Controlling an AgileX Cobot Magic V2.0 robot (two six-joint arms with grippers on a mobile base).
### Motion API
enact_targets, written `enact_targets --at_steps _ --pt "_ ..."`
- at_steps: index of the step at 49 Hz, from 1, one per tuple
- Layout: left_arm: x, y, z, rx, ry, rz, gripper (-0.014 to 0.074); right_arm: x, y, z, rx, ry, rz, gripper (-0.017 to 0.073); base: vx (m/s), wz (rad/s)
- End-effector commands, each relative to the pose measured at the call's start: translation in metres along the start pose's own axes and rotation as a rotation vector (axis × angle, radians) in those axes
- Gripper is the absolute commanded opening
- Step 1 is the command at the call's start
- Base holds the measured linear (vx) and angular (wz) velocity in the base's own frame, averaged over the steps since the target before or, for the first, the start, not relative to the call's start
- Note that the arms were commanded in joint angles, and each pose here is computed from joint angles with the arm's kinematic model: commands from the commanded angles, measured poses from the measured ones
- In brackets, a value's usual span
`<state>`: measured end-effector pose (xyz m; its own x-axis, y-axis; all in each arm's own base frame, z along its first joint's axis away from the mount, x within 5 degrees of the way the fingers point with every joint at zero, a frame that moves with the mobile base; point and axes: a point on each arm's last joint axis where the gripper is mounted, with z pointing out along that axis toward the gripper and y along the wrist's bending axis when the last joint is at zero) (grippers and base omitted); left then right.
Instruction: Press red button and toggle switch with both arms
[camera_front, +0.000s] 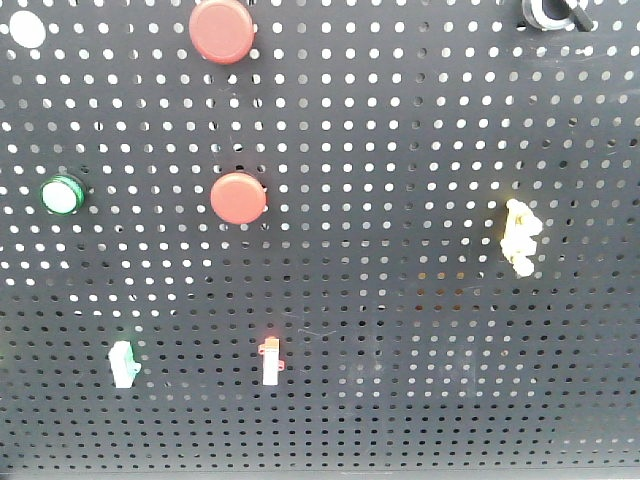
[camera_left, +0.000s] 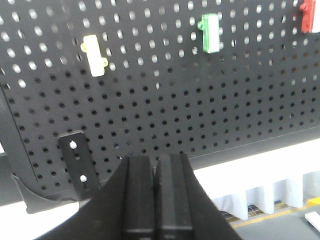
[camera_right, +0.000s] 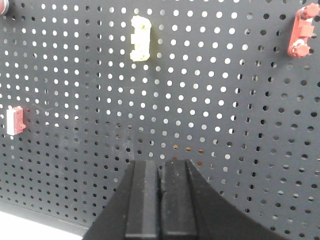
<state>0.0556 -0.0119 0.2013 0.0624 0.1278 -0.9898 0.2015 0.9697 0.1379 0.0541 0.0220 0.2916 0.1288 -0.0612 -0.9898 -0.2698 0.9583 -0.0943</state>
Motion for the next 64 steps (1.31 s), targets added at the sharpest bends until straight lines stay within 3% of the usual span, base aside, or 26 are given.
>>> enact_targets --at_steps 1,39,47,57,64 --pt "0.005 0.000 0.001 -0.009 -0.040 -0.011 0.0002 -0.010 -0.004 0.000 0.042 -0.038 0.007 -0.0003 0.00 0.00" --pt "0.005 0.000 0.001 -0.009 -0.039 -0.011 0.0002 -0.010 -0.004 0.000 0.042 -0.038 0.005 -0.0003 0.00 0.00" --pt "0.005 0.000 0.001 -0.009 -0.039 -0.011 0.0002 -0.004 -0.005 0.000 0.050 0.034 -0.121 -0.0003 0.00 0.00" --pt "0.005 0.000 0.001 -0.009 -0.039 -0.011 0.0002 0.033 -0.015 0.001 0.184 0.129 0.071 -0.0003 0.00 0.00" --pt "0.005 0.000 0.001 -0.009 -0.039 -0.011 0.0002 0.065 -0.012 -0.003 0.190 0.087 0.099 -0.0003 0.00 0.00"
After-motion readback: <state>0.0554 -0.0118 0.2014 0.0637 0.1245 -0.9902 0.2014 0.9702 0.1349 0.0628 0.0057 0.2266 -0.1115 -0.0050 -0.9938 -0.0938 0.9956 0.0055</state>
